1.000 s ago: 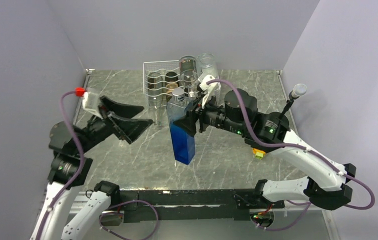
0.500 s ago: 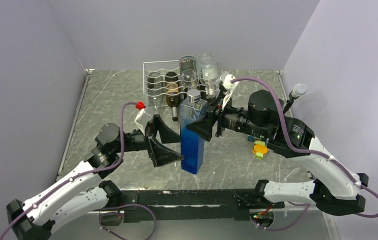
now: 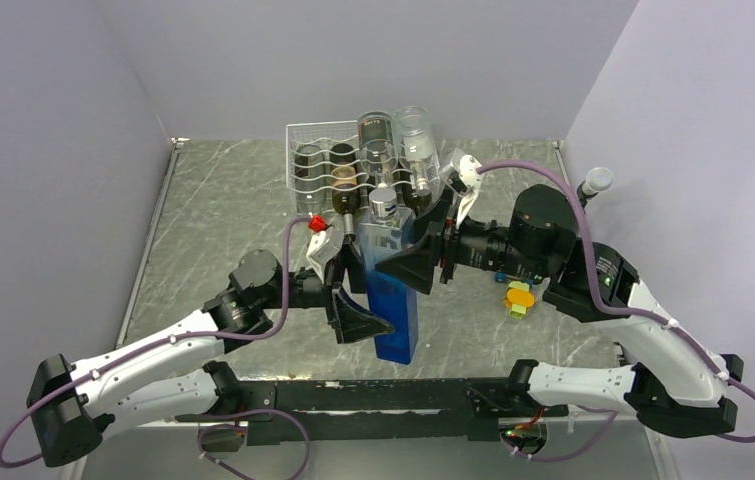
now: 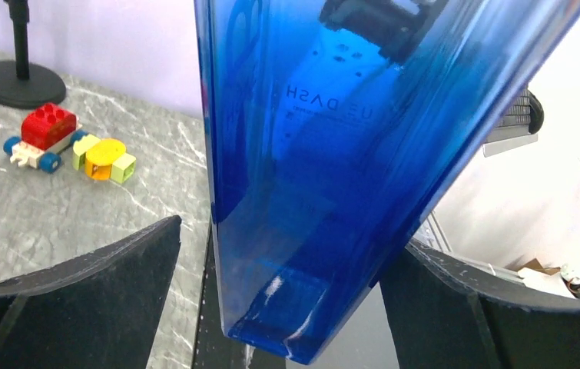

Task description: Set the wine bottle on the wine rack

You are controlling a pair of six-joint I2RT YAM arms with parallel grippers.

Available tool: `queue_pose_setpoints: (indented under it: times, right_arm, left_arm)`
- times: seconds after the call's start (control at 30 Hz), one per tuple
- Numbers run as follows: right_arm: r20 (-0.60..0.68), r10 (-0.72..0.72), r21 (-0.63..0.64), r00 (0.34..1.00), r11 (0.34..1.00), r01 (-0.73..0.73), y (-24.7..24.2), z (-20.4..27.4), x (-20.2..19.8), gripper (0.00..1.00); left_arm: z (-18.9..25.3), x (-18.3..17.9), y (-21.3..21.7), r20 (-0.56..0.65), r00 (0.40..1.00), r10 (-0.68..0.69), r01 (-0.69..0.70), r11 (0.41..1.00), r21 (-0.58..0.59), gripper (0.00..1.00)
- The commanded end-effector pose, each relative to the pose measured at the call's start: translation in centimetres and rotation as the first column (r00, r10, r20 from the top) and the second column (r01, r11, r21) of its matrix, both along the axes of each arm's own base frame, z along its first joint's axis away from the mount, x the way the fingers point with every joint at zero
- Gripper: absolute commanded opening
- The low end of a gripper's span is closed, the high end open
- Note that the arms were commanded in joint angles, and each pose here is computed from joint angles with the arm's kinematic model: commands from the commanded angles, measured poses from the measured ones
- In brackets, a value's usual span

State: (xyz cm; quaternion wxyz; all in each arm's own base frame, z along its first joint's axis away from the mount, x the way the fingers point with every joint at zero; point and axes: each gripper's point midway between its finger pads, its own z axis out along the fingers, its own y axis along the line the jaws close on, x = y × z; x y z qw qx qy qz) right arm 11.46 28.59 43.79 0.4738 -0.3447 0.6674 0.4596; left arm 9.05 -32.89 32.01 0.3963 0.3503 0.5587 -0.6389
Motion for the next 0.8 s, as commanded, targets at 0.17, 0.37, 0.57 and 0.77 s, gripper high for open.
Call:
queue_pose_setpoints:
  times: [0.17,0.37,0.57,0.77]
  right_arm:
    - [0.145,0.098,0.442,0.985,0.884,-0.153,-2.4,11.0,-4.3,0.0]
    - [0.201,0.054,0.548,0.978,0.821,-0.158,-3.0,11.2,-4.2,0.0]
    - [0.233,0.062,0.575,0.97,0.796,-0.189,-3.3,10.7,-4.7,0.0]
    - [0.218,0.032,0.577,0.975,0.802,-0.155,-4.4,9.9,-4.7,0.0]
  left_arm:
    - [3.5,-1.4,0.9,0.144,0.99,0.003,0.029,0.974,-0.223,0.99]
    - [4.3,-2.4,-0.2,0.13,0.991,-0.032,0.067,0.961,-0.27,0.99]
    - [4.5,-2.3,-1.1,0.109,0.994,-0.016,0.045,0.962,-0.27,0.99]
    - [4.5,-1.0,-0.4,0.127,0.987,0.095,-0.064,0.972,-0.225,0.18]
